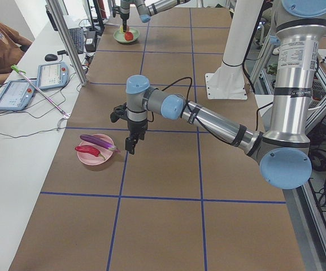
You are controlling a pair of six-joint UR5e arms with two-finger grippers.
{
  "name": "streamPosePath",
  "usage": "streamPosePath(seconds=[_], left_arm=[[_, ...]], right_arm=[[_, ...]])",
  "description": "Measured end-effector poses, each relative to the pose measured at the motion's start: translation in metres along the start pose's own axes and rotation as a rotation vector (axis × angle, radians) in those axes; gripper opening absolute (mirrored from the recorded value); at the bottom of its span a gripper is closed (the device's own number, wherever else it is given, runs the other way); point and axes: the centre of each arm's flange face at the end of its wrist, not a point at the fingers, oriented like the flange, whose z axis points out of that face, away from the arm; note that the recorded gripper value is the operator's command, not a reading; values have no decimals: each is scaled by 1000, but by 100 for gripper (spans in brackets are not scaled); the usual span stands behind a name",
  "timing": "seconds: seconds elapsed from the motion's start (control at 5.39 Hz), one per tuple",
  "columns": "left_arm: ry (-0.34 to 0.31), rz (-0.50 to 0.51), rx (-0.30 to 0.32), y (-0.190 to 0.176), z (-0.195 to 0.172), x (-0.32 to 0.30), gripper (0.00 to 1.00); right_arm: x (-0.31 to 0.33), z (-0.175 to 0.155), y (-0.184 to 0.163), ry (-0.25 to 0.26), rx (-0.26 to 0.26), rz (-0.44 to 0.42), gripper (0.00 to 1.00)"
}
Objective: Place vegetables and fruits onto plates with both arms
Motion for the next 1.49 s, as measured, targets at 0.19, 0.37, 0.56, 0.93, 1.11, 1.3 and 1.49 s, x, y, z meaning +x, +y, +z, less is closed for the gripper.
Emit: streamPosePath(seconds=[0.19, 0.37, 0.56, 0.93, 1.11, 1.3, 1.49], left_arm=[[1, -1, -2, 0, 1, 0, 100], [1, -3, -5, 0, 2, -1, 100], [0, -6, -11, 1, 4, -2, 100], [12, 62, -31, 7, 8, -13, 100], [53, 75, -38, 19, 7, -30, 100], [98, 84, -37, 36, 7, -58, 100], [133, 85, -38, 50, 13, -90, 100]], right_arm=[[5, -24, -6, -44, 7, 8, 100], [15, -60, -8, -83, 0, 18, 100], [29, -106, -4, -107, -24, 12, 100], [80, -188, 60, -209, -76, 41, 100], [112, -201, 115, -259, -88, 91, 100], [146, -198, 172, -307, -110, 138, 100], [175, -187, 225, -363, -135, 189, 100]])
